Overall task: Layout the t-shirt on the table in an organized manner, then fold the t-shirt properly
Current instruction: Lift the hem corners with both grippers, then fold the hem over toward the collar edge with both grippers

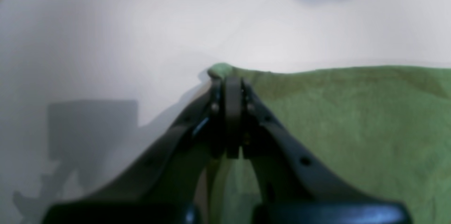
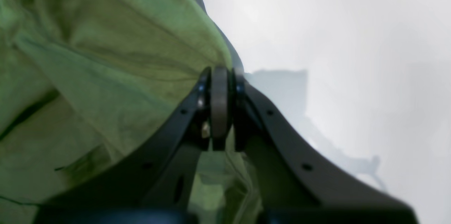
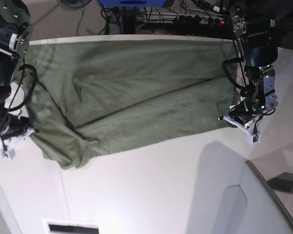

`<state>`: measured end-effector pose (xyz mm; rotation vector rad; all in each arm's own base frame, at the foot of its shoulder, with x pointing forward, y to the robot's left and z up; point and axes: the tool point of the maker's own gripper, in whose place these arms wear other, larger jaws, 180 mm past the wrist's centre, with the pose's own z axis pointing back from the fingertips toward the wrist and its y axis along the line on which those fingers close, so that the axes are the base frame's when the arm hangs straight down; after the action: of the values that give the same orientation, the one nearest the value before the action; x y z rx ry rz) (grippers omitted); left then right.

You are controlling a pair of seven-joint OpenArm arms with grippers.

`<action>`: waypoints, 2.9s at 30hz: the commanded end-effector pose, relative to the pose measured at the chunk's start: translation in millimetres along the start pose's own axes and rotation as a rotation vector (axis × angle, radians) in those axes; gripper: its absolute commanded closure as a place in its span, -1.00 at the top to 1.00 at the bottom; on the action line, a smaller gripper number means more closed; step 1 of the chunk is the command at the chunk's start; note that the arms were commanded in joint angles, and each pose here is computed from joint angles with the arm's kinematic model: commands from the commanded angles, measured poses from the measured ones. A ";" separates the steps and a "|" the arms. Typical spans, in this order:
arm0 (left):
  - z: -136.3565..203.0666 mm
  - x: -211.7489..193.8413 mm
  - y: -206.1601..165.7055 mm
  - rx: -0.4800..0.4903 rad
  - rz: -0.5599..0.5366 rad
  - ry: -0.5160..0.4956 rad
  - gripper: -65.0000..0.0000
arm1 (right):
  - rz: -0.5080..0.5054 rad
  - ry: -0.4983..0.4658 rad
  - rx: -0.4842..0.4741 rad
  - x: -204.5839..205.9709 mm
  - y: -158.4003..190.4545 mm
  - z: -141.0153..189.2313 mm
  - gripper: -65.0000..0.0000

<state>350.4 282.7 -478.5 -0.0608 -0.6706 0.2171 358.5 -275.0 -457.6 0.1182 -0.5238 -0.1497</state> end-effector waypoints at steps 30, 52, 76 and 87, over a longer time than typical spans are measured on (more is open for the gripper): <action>35.5 166.9 -21.4 -0.013 -0.186 -0.293 -1.00 | 0.179 -0.345 -0.004 126.2 23.2 38.3 -1.00; 36.5 132.2 -21.4 -0.009 -0.220 -0.223 -1.00 | 0.202 -0.221 -0.002 86.7 7.7 12.4 -1.00; 73.2 39.5 -2.9 0.051 -0.365 -0.003 -1.00 | 0.219 -0.026 -0.078 40.1 -22.2 10.4 -1.00; 76.3 35.0 7.6 0.069 -0.389 0.015 -1.00 | 0.135 -0.010 -0.101 23.5 -48.0 17.2 -1.00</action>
<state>321.2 288.5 -410.9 0.1076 -0.6117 -0.1312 351.5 -315.7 -455.6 0.0072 -0.4819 -0.0416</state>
